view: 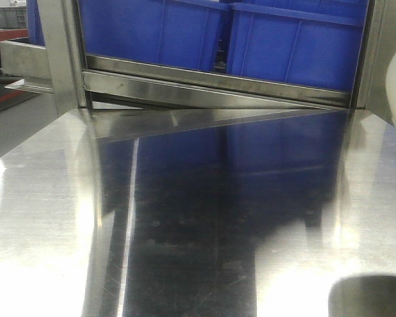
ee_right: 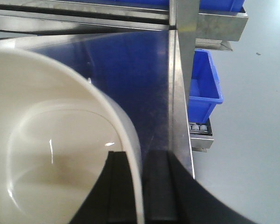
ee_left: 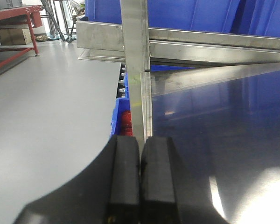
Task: Move white bin to right shelf second layer
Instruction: 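Lift the white bin off the table with the right gripper, then drive the base away from the table holding the bin in the right gripper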
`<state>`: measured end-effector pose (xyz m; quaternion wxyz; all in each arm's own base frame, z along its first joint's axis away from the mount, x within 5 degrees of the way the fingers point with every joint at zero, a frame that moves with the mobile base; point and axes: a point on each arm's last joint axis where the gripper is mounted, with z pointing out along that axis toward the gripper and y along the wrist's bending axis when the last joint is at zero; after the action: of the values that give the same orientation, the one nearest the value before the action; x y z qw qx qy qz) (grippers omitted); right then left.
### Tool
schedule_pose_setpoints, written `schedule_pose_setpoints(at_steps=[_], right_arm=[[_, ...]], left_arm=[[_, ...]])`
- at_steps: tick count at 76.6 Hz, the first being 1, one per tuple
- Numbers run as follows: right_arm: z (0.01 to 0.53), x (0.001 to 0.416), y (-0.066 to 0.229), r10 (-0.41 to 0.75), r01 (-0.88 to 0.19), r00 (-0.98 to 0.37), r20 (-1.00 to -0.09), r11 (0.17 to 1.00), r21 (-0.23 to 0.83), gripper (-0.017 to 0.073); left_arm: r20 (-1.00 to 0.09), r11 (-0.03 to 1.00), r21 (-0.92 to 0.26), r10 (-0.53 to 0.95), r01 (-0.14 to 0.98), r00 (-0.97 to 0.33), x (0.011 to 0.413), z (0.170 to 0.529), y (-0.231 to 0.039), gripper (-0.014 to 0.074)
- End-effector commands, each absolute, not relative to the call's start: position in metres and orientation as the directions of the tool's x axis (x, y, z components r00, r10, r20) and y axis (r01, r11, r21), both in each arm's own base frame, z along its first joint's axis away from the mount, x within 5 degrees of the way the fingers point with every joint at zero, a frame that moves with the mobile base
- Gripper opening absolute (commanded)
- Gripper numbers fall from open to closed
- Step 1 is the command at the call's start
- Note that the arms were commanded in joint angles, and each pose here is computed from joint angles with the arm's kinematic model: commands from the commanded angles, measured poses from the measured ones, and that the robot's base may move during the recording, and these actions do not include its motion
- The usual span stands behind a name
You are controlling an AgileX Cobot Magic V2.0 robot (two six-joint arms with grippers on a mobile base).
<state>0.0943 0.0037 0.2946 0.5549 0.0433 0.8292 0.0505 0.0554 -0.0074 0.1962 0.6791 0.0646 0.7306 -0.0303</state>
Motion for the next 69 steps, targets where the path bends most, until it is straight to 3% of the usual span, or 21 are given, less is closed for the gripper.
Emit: schedule_pose_setpoints(at_steps=[1, 69], right_arm=[[0.3132, 0.0963, 0.0030, 0.126, 0.005, -0.264, -0.956, 0.992, 0.129, 0.0029], [0.3132, 0.0963, 0.0030, 0.126, 0.005, -0.264, -0.956, 0.992, 0.129, 0.0029]], left_arm=[[-0.999, 0.990, 0.038, 0.040, 0.136, -0.008, 0.0561, 0.1923, -0.0077, 0.0085], [-0.999, 0.990, 0.038, 0.040, 0.136, -0.008, 0.0561, 0.1923, -0.0077, 0.0085]])
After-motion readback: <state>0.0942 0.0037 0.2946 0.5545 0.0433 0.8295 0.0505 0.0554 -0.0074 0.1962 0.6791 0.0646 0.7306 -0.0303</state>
